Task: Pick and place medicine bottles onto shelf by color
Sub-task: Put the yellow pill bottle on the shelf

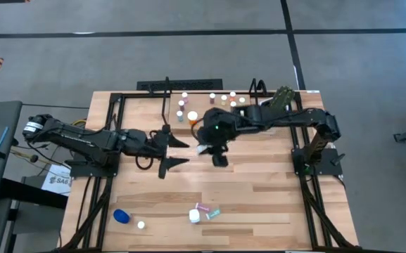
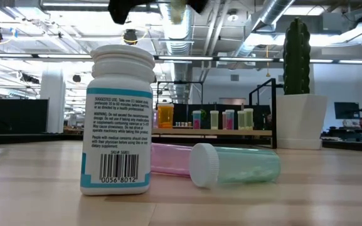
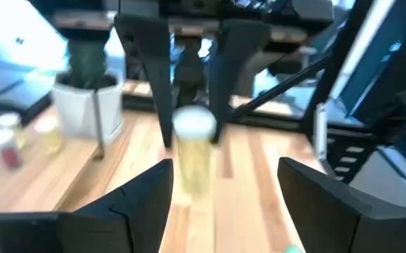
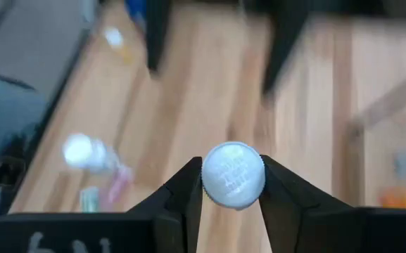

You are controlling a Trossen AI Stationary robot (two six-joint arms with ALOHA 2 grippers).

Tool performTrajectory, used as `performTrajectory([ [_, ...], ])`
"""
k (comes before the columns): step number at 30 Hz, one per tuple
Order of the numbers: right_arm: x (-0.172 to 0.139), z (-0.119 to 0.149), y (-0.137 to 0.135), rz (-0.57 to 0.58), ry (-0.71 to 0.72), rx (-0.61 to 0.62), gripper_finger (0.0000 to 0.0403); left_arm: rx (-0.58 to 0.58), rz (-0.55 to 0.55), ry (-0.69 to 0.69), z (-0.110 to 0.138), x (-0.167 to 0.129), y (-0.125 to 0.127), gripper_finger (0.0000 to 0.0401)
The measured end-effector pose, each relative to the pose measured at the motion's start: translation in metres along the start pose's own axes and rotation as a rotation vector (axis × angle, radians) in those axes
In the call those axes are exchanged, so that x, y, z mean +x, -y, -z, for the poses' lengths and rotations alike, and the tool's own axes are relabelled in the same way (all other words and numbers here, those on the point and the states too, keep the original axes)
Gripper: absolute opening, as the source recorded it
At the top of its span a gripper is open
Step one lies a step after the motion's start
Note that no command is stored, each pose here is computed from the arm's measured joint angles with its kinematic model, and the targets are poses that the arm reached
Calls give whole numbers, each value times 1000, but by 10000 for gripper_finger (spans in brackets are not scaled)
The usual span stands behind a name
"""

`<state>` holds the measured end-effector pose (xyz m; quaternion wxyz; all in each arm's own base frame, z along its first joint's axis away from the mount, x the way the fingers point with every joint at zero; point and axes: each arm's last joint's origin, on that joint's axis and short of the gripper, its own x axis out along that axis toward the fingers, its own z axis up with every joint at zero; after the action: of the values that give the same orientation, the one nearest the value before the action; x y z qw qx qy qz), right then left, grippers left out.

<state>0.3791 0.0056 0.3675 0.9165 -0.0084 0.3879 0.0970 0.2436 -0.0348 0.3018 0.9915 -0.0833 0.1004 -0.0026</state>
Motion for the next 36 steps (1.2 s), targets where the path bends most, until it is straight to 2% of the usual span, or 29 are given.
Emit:
performTrajectory([
  [5, -1, 18, 32, 129, -115, 82, 131, -45, -47, -55, 5, 1, -8, 245],
  [11, 8, 45, 78, 208, -162, 157, 132, -110, -77, -116, 20, 0, -8, 245],
  [15, 15, 56, 112, 285, -61, 194, 132, -139, -77, -141, 30, 0, -1, 245],
  [17, 16, 59, 130, 360, -1, 216, 132, -146, -99, -141, 34, -1, 2, 245],
  [21, 17, 65, 165, 531, 84, 358, 133, -154, -140, -129, 40, -3, 9, 245],
  [23, 21, 71, 180, 575, 108, 434, 134, -164, -156, -125, 43, -4, 11, 245],
  [27, 40, 79, 200, 601, 139, 521, 134, -193, -193, -114, 46, -5, 15, 245],
  [31, 65, 86, 213, 633, 95, 535, 134, -216, -201, -110, 48, -6, 17, 245],
  [36, 82, 82, 226, 656, 96, 529, 134, -220, -211, -104, 48, -7, 19, 245],
])
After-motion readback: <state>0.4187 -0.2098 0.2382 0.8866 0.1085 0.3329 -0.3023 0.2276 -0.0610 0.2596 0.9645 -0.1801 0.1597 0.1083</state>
